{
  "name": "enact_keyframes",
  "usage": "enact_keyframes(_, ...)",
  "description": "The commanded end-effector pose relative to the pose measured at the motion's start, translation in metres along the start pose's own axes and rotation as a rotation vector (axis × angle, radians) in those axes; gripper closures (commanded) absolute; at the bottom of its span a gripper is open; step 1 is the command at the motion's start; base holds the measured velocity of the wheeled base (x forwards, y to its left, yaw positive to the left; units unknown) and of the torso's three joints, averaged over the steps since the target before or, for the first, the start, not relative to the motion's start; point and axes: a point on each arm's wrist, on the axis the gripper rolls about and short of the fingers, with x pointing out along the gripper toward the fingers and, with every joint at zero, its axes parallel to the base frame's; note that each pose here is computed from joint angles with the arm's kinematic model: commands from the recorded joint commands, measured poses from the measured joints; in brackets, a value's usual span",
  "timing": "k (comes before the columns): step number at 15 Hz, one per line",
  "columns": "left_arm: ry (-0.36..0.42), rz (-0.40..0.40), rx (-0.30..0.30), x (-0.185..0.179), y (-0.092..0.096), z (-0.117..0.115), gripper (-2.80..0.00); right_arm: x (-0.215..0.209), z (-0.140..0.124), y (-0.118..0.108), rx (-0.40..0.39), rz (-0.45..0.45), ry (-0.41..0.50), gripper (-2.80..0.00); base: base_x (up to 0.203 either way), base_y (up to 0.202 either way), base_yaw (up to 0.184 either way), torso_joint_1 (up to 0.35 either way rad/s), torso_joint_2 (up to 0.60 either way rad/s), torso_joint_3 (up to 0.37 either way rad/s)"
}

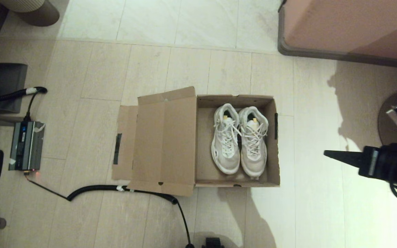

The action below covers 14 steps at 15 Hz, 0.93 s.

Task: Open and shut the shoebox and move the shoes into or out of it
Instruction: Put the shoes out of the shoe box

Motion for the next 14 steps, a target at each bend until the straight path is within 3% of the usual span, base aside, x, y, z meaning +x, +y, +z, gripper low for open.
enact_keyframes(1,0.009,0.000,0.000,0.001,0.000,-0.002,0.00,0.061,-0.016,-0.004,0.016,-0.016,0.136,-2.80,0.000,0.000,0.000,0.000,0.00,0.000)
enact_keyframes(4,0.009,0.000,0.000,0.001,0.000,-0.002,0.00,0.133,-0.033,0.019,-0.055,-0.079,0.072,-2.80,0.000,0.000,0.000,0.000,0.00,0.000)
enact_keyframes(6,0.009,0.000,0.000,0.001,0.000,-0.002,0.00,0.174,-0.036,0.048,-0.111,-0.134,-0.061,-2.80,0.000,0.000,0.000,0.000,0.00,0.000)
enact_keyframes(8,0.009,0.000,0.000,0.001,0.000,-0.002,0.00,0.197,-0.033,0.079,-0.148,-0.122,-0.179,-2.80,0.000,0.000,0.000,0.000,0.00,0.000)
enact_keyframes(14,0.009,0.000,0.000,0.001,0.000,-0.002,0.00,0.263,-0.041,0.094,-0.176,-0.206,-0.282,-2.80,0.000,0.000,0.000,0.000,0.00,0.000)
